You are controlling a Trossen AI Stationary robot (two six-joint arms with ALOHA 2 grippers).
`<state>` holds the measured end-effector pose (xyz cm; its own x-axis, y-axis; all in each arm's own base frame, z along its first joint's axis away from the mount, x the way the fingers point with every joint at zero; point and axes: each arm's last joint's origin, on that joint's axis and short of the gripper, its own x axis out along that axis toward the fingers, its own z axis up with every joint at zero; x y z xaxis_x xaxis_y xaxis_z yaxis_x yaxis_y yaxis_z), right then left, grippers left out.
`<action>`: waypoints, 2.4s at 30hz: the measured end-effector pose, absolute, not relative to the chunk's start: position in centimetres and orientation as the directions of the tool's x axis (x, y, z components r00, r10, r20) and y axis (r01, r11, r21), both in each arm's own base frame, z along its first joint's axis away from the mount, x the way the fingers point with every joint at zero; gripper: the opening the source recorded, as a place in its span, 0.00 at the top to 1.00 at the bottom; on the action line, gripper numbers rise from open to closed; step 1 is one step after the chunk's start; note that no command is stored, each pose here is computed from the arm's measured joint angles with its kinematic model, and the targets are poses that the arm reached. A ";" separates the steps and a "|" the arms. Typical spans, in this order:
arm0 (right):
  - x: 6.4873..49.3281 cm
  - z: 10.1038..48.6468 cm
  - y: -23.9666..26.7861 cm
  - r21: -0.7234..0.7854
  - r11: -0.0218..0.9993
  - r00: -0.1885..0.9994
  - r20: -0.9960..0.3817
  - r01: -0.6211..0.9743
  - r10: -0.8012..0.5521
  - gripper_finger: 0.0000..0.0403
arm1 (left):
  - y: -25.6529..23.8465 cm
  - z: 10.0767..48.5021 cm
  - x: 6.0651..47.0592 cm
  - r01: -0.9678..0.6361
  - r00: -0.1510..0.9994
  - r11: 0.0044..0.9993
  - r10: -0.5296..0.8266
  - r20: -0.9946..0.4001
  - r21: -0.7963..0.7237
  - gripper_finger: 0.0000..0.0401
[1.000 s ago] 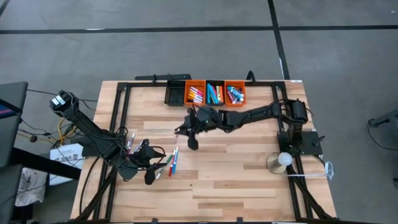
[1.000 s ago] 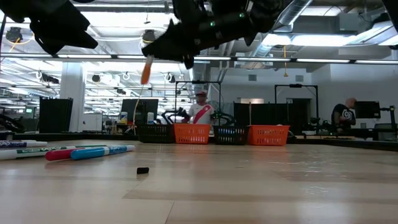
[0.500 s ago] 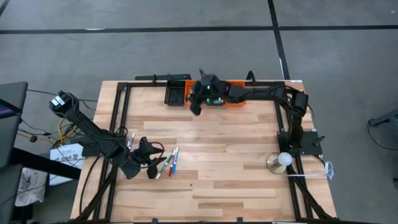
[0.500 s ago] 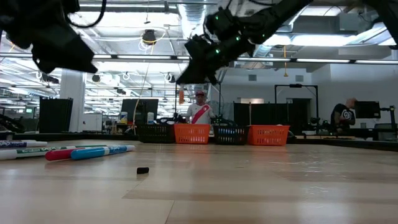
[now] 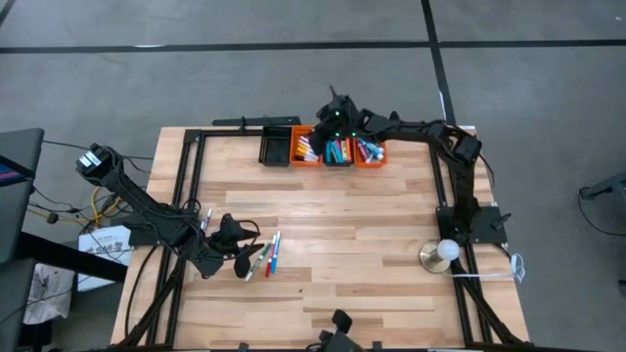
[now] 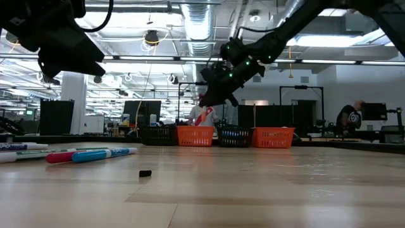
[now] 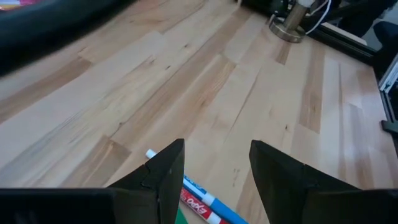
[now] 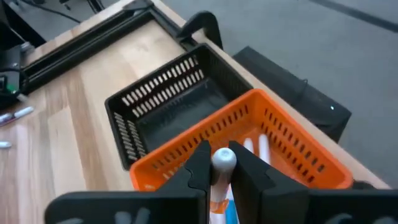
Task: Pick & Place Markers
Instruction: Put the white orange highlighter pen into the left orange bin, then put the dark green and white marker pen into the left black bin
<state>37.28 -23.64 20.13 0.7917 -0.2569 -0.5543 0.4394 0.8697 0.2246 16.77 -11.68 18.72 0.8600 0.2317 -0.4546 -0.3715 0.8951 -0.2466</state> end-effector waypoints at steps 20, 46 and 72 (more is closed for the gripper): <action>37.8 20.0 -23.0 0.253 0.883 0.813 -0.544 0.395 -0.207 0.55 | -11.7 18.8 16.8 -0.365 0.865 0.894 0.222 -0.451 -0.260 0.56; 35.1 29.6 -2.3 0.202 0.958 0.842 -0.462 -0.206 0.278 0.60 | -10.2 14.9 17.6 -0.451 0.699 0.840 0.122 -0.705 -0.302 0.71; 28.8 21.3 7.5 0.132 0.958 0.917 -0.284 -0.254 0.282 0.60 | -11.3 13.9 19.3 -0.452 0.672 0.814 0.042 -0.739 -0.365 0.74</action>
<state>28.84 7.46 21.34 0.9165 0.2819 -0.2837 -0.2539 0.9582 0.1319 19.29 -11.28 13.90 0.6721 0.0416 -0.7393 -0.4520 0.8138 -0.3652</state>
